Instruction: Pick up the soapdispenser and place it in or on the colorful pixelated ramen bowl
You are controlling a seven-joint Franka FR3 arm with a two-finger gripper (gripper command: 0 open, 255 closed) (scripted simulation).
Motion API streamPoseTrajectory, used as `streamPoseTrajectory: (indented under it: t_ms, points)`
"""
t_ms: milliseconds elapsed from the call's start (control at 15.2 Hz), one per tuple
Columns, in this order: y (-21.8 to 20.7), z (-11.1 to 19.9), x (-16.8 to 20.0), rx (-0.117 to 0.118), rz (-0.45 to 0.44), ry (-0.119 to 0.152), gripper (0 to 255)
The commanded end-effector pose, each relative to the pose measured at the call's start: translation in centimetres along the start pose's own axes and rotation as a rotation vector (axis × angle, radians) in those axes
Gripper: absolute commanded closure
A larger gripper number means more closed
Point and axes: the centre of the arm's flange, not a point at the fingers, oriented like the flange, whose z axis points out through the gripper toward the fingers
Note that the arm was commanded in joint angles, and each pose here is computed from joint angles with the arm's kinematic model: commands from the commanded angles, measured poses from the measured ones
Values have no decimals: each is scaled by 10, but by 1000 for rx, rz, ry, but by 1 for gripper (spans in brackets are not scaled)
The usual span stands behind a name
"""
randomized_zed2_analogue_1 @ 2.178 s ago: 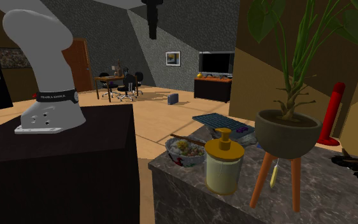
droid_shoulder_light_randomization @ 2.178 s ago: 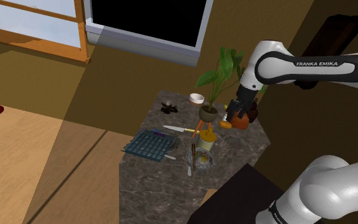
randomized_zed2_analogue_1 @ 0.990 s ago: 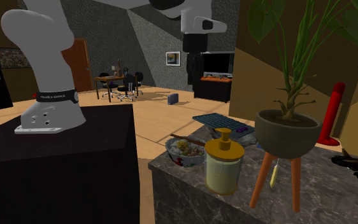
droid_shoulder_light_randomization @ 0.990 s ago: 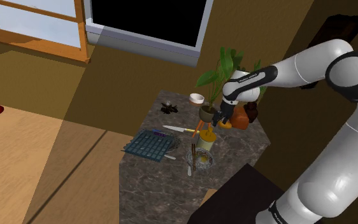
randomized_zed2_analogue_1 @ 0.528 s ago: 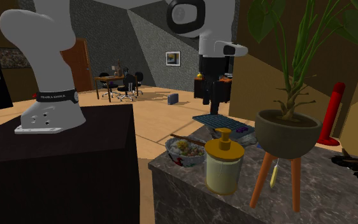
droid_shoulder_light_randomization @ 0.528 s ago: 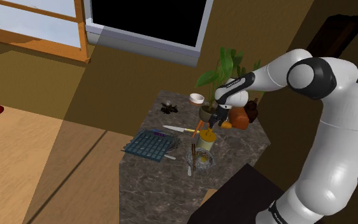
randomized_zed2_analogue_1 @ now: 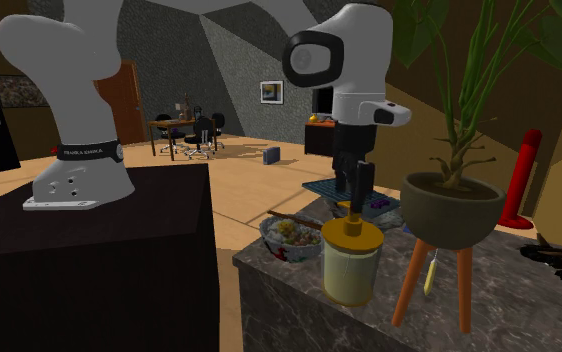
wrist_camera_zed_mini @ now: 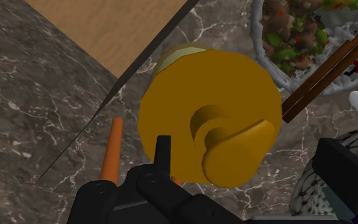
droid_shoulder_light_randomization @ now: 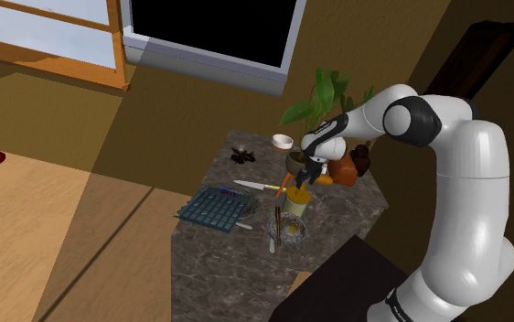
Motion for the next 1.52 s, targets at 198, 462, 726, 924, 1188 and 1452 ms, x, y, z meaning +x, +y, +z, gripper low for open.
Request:
streamPoseTrajectory:
  t_ms: [198, 462, 726, 924, 1188, 1452]
  points:
    - [0, 25, 0, 0, 1, -1, 0]
    - [0, 25, 0, 0, 1, -1, 0]
    - [0, 25, 0, 0, 1, -1, 255]
    - [0, 25, 0, 0, 1, -1, 255]
    - [0, 25, 0, 0, 1, -1, 255]
    - [0, 14, 0, 0, 1, -1, 255]
